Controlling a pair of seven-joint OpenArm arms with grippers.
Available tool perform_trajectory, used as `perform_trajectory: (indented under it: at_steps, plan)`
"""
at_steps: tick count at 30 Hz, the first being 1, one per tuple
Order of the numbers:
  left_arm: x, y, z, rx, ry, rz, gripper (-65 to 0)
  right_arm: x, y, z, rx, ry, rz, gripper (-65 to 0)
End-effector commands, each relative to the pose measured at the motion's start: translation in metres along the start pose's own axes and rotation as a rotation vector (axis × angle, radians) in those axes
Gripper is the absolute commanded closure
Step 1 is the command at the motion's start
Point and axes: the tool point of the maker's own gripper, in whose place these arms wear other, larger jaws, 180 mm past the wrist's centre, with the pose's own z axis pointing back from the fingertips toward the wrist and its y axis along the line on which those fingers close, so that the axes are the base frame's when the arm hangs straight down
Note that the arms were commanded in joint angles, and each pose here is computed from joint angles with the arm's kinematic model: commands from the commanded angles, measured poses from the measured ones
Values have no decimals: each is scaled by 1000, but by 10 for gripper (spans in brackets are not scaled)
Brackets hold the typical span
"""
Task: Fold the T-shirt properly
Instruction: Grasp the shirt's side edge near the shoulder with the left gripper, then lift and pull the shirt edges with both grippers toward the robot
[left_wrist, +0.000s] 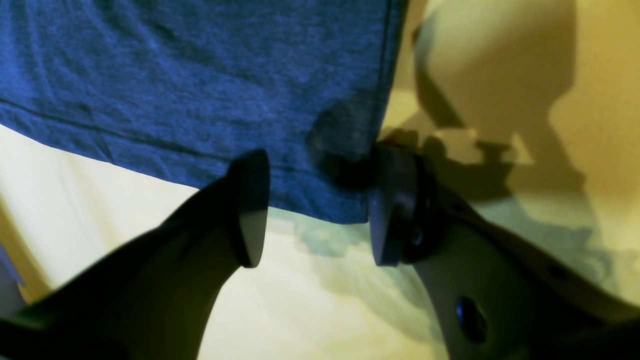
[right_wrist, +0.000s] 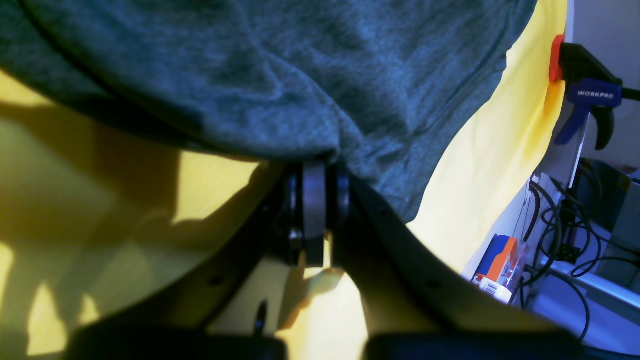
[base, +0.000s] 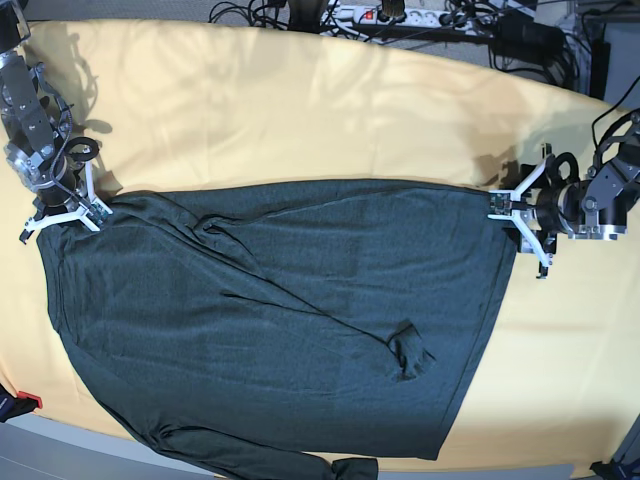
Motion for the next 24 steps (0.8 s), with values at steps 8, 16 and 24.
perform_trajectory:
  at_steps: [8, 16, 24]
  plan:
    - [-4, 12, -10, 20, -1, 34, -327, -5, -12, 3, -22, 15, 6, 0]
    - [13, 18, -25, 19, -46, 63, -327, -5, -12, 3, -22, 15, 6, 0]
    - [13, 37, -17, 55, -42, 73, -272, -5, -12, 3, -23, 15, 6, 0]
